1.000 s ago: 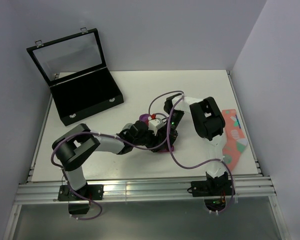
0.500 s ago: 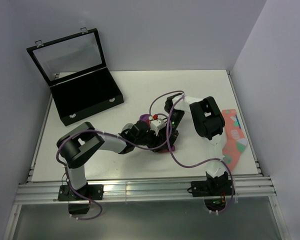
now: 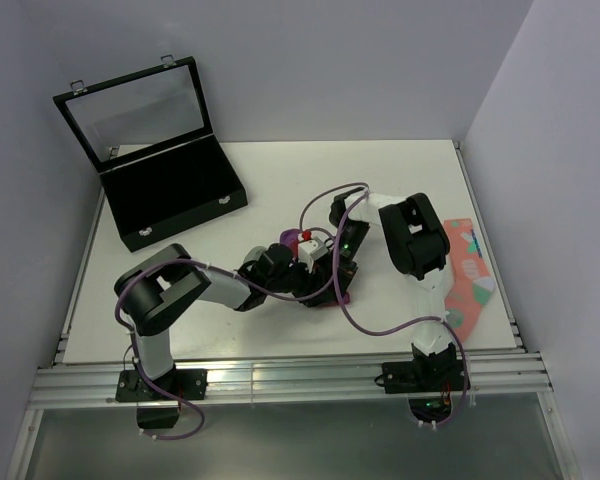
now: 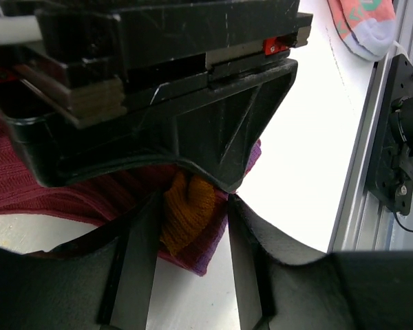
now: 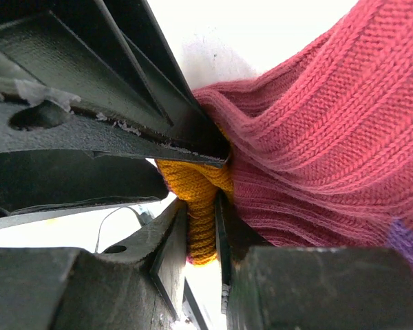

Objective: Roll the socks
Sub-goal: Roll the sock at the center of the board.

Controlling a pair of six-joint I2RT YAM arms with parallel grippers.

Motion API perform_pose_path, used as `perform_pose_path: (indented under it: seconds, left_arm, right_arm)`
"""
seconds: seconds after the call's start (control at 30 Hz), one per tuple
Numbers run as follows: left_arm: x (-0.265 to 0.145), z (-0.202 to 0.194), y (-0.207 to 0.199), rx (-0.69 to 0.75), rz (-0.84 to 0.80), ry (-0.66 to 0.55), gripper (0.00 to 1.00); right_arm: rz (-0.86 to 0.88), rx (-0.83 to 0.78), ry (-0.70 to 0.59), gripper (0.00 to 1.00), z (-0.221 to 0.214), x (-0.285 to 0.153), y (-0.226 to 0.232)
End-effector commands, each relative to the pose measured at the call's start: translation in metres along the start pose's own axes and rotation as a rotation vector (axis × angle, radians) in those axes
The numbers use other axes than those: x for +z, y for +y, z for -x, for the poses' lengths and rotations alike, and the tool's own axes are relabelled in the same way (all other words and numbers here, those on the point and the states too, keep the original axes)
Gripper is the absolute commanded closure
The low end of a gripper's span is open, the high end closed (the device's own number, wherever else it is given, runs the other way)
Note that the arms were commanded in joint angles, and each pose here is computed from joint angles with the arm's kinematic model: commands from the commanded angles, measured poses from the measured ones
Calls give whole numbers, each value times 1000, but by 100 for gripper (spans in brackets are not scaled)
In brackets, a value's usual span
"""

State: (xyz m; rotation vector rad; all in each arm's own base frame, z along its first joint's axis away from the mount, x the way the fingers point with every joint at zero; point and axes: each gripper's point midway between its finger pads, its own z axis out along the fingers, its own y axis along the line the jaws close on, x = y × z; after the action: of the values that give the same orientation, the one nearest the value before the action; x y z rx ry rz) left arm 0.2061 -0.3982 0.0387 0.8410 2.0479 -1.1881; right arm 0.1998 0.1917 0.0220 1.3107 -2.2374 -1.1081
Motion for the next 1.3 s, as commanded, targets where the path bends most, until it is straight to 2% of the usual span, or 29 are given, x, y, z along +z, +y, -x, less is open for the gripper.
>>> perform_pose_path:
  seconds: [0.0, 0.4, 0.6, 0.8, 0.93, 1.0, 1.1, 1.27]
  left_arm:
    - [-1, -11, -11, -24, -54, 51, 53]
    - [-1, -6, -11, -26, -68, 50, 50]
    - [4, -13, -4, -40, -45, 73, 54]
    - [9, -27, 3, -83, -28, 110, 71]
    - [10, -36, 3, -108, -26, 131, 93]
    - [11, -41, 4, -128, -21, 144, 100]
    - [9, -48, 4, -158, -16, 154, 100]
    - [5, -65, 12, -223, 28, 185, 100]
  right_arm:
    - [-65, -67, -40, 84, 11, -2, -14]
    - [-76, -60, -42, 84, 10, -1, -15]
    - [-78, -57, -44, 84, 10, -1, -16]
    - [-79, -48, -48, 84, 10, 0, -17]
    - [-97, -35, -63, 84, 12, 1, -21]
    - [-103, -19, -69, 84, 13, 2, -22]
    - [-110, -8, -90, 83, 16, 1, -23]
    - [-116, -6, -153, 73, 23, -10, -19]
